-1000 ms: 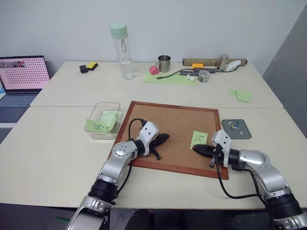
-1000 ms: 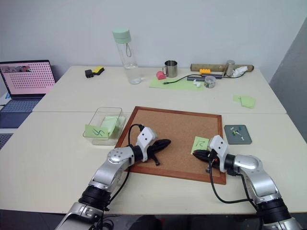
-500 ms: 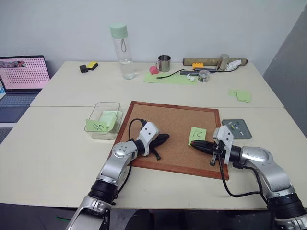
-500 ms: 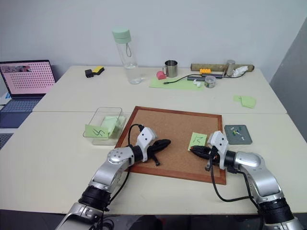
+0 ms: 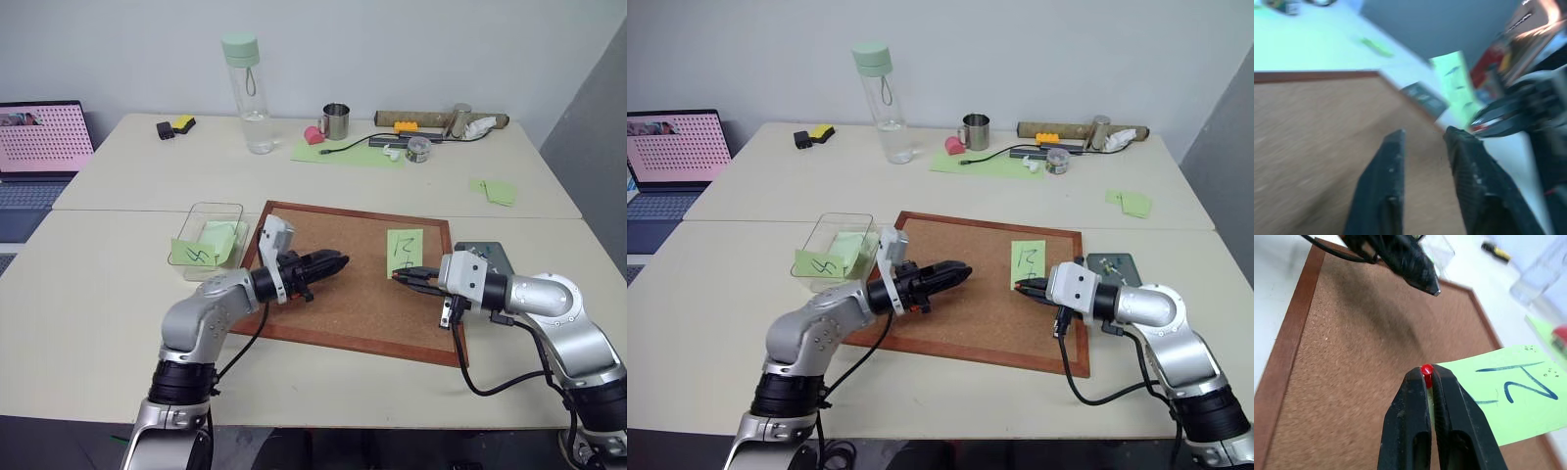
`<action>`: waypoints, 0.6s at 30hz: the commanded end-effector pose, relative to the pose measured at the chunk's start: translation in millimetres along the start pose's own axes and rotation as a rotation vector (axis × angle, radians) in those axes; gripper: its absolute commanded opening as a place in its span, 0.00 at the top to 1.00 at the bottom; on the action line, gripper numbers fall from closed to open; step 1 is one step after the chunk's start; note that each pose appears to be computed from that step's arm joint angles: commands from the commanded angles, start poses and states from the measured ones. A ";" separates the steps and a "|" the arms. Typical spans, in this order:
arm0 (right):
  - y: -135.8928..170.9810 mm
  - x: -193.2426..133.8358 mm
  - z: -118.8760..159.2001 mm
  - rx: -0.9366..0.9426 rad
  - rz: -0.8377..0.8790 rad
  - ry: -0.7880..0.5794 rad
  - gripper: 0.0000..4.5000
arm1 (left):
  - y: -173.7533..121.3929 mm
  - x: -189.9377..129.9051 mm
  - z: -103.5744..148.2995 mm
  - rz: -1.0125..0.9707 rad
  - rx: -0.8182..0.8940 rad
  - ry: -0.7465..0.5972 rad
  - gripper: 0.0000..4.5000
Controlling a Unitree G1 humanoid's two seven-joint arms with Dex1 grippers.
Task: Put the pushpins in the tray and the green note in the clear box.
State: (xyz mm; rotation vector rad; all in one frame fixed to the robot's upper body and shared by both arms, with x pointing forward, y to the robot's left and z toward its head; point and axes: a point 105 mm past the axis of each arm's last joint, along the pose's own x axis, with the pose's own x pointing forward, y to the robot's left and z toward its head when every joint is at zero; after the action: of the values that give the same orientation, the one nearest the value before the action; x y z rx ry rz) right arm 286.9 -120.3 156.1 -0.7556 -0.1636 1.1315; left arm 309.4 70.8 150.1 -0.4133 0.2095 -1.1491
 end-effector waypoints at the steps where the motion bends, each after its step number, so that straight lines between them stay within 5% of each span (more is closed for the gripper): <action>1: -2.9 2.3 18.2 -0.109 0.016 -0.054 1.00 | -8.4 3.9 6.7 -0.047 -0.083 -0.041 0.47; 10: -1.2 9.4 33.3 -0.183 0.059 -0.089 1.00 | -11.6 33.4 8.7 -0.062 -0.186 -0.122 0.08; 18: 0.3 14.0 39.1 -0.190 0.075 -0.107 1.00 | -23.0 51.4 13.0 -0.131 -0.260 -0.160 0.08</action>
State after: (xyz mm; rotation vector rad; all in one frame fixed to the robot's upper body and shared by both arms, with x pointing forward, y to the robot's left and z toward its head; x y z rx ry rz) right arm 280.8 -97.8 168.3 -0.8482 -0.2712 1.2213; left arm 315.2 22.7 162.3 -0.7306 0.2355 -1.1908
